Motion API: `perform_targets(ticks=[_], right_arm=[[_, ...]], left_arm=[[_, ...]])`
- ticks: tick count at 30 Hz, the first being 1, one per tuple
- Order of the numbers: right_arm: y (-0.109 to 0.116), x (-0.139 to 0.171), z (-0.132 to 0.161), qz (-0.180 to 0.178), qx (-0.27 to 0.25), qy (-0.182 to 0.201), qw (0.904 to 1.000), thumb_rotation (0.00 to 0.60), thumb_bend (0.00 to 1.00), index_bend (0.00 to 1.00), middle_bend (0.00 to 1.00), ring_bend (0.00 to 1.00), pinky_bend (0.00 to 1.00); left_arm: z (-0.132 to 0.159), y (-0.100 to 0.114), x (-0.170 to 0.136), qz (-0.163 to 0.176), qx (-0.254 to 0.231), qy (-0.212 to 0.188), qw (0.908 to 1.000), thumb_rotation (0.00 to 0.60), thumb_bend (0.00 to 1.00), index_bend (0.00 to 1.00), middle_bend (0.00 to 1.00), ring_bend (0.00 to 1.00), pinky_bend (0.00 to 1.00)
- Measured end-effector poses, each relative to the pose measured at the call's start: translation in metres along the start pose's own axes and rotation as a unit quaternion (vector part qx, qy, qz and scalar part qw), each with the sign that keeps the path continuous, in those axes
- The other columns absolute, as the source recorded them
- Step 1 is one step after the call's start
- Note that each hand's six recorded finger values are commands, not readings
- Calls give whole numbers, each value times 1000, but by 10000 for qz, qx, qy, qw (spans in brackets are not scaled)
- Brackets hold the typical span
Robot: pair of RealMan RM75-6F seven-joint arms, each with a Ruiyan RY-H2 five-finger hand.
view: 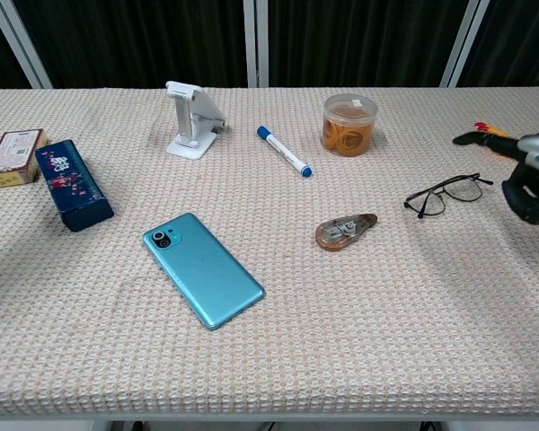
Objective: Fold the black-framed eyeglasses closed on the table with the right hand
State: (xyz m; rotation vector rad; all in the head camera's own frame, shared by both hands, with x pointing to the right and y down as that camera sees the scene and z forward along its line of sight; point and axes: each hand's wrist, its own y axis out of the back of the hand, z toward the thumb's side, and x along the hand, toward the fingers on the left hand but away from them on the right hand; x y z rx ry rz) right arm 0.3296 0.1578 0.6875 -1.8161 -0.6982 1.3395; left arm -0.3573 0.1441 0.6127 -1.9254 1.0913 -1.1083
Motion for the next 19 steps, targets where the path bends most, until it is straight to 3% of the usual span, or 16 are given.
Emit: perform_targets(ticks=[1,3,4,6,10,12,15,19], right_arm=[[8,4,-2,-172,10,-7,9999,600,775,0,674,582,609],[25,19,-9,-577,55,-95,9983,600,711,0,327,222,372],[33,27,-14,-734,91,-175,9971,600,666,0,184,103,277],[47,51,-30,-1036,227,-458,9933,600,545,0,6,0,78],[63,92,-52,-1537,314,-897,9835,518,477,0,0,0,0],[59,117,-68,-1611,271,-1169,9796,497,466,0,0,0,0],[46,150,-93,-1418,233,-1607,9765,494,460,0,0,0,0],[37,164,-107,-1154,128,-1839,9761,493,461,0,0,0,0]], left_arm=[[-1,2,-2,30,28,12,10000,590,54,173,205,196,269],[-3,7,-7,107,122,58,9999,589,55,173,205,196,269],[-5,9,-10,140,174,89,9997,591,55,173,205,196,269],[-9,14,-18,208,323,196,9991,590,55,173,203,194,269],[-21,20,-37,312,804,485,9951,492,52,169,181,168,259],[-28,22,-51,347,1203,689,9897,381,46,165,174,154,244],[-39,23,-81,276,1771,1084,9778,282,41,162,168,140,232],[-49,27,-118,205,2041,1489,9673,264,40,162,167,138,231]])
